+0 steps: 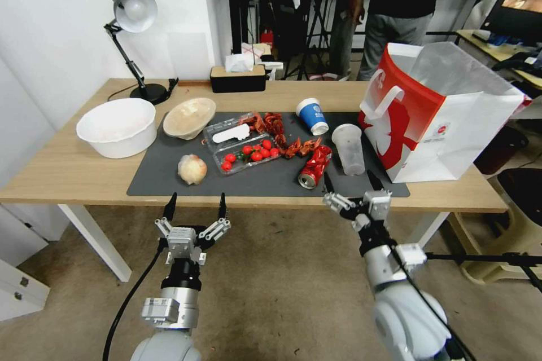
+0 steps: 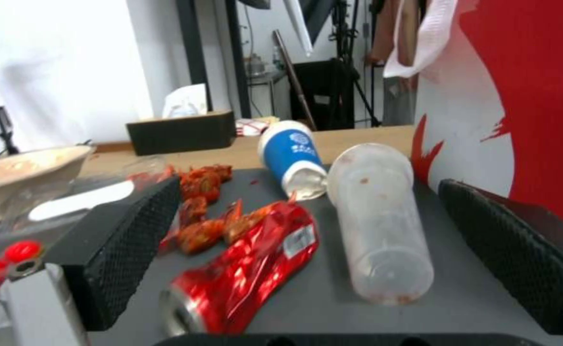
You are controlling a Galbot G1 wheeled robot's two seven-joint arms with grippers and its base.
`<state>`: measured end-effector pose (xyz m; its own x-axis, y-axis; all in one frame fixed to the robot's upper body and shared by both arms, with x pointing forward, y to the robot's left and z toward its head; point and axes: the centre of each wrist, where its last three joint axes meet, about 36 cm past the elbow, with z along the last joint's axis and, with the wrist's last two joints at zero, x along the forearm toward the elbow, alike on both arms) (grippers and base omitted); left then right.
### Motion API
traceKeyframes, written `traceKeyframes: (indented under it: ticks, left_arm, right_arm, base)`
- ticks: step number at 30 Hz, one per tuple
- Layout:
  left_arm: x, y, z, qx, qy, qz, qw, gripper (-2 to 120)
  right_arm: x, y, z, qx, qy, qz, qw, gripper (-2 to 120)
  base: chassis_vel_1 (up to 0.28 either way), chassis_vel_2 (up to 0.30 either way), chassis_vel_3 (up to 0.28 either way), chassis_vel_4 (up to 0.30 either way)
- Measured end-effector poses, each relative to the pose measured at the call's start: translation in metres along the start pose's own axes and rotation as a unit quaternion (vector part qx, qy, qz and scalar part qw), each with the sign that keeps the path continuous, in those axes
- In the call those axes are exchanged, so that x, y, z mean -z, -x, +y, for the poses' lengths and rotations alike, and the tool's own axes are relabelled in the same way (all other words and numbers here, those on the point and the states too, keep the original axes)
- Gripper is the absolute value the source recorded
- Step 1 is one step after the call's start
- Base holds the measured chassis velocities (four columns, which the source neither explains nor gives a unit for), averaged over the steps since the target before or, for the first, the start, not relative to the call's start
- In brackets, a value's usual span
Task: Pick up the trash from the table and place it into the takeout bag.
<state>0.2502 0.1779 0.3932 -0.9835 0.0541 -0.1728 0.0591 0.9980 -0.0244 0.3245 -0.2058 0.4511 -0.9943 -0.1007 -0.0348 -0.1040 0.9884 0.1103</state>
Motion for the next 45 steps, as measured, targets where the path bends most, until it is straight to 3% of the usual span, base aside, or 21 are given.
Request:
traceKeyframes:
  ticks: [9,17,27,45]
  left_arm:
    - [-0.004,0.003,0.004,-0.005,0.001,0.005,1.0,100]
    - [-0.008,0.002,0.006,0.0,0.003,0.011,0.9999,100]
    - [-0.012,0.002,0.007,0.008,0.004,0.017,0.9998,100]
    - [-0.02,0.001,0.005,0.006,0.004,0.027,0.9996,100]
  right_arm:
    - [0.01,0.039,-0.004,-0.025,0.045,0.063,0.997,100]
    - [0.022,0.073,-0.023,-0.046,-0.002,0.071,0.996,100]
    - [0.016,0.104,-0.039,-0.07,-0.058,0.112,0.989,100]
    - [0.003,0.118,-0.047,-0.035,-0.057,0.184,0.981,100]
  base:
    - [0.0,0.0,0.0,0.0]
    - [0.0,0.0,0.0,0.0]
    - [0.0,0.0,0.0,0.0]
    - [0.0,0.0,0.0,0.0]
